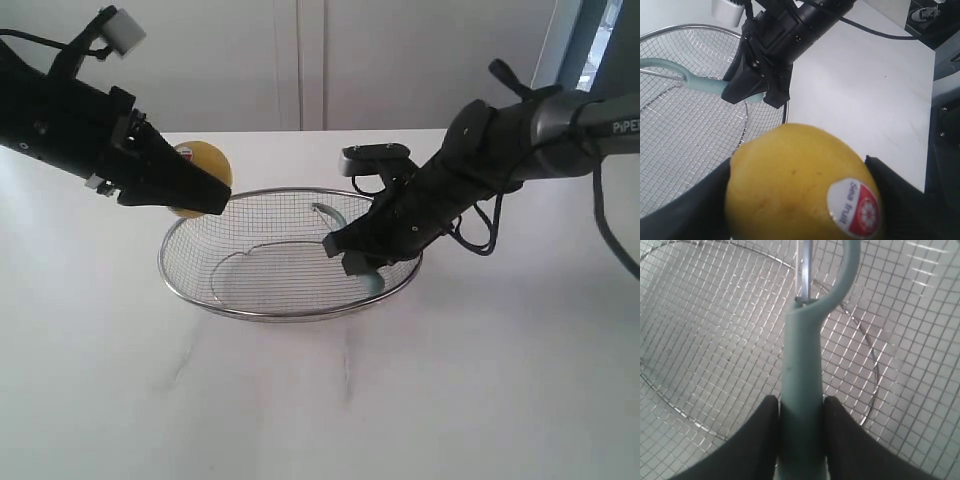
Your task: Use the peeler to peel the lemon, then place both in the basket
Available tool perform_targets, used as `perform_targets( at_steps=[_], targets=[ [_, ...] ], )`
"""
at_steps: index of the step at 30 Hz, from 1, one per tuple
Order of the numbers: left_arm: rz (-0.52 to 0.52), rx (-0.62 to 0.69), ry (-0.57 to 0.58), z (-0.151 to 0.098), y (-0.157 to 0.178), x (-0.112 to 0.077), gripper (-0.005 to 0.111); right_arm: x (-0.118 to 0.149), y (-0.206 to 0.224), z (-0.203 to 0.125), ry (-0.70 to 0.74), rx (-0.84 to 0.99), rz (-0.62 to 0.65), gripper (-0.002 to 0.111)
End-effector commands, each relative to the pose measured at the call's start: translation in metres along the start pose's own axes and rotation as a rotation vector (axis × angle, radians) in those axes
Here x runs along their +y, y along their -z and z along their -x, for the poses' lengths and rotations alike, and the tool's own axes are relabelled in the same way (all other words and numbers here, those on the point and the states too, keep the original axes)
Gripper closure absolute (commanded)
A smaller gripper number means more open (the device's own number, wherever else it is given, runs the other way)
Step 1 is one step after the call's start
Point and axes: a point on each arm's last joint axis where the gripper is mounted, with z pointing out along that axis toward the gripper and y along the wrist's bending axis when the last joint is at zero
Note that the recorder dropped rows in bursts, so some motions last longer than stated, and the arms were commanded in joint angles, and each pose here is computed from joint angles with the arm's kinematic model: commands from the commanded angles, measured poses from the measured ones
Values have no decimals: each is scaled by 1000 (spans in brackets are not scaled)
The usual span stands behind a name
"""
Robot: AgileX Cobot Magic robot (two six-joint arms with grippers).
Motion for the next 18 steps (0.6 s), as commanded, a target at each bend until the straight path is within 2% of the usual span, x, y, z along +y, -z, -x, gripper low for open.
perform_targets(
  at_steps=[1, 4, 6, 15, 18],
  targets=[
    [-20, -20, 10, 2, 1, -4, 107, -4, -4, -1, -6, 4, 0, 108],
    [-20, -20, 10, 2, 1, -4, 107, -5, -6, -2, -14, 9, 0, 107],
    [-20, -20, 10, 2, 1, -4, 107, -4, -6, -2, -14, 8, 0, 102],
    [-19, -22, 11, 2, 1, -4, 107, -4, -5, 0, -19, -4, -1, 63],
    [-19, -22, 11, 2, 1, -4, 107, -3, 0, 4, -13, -21, -2, 56]
  ],
)
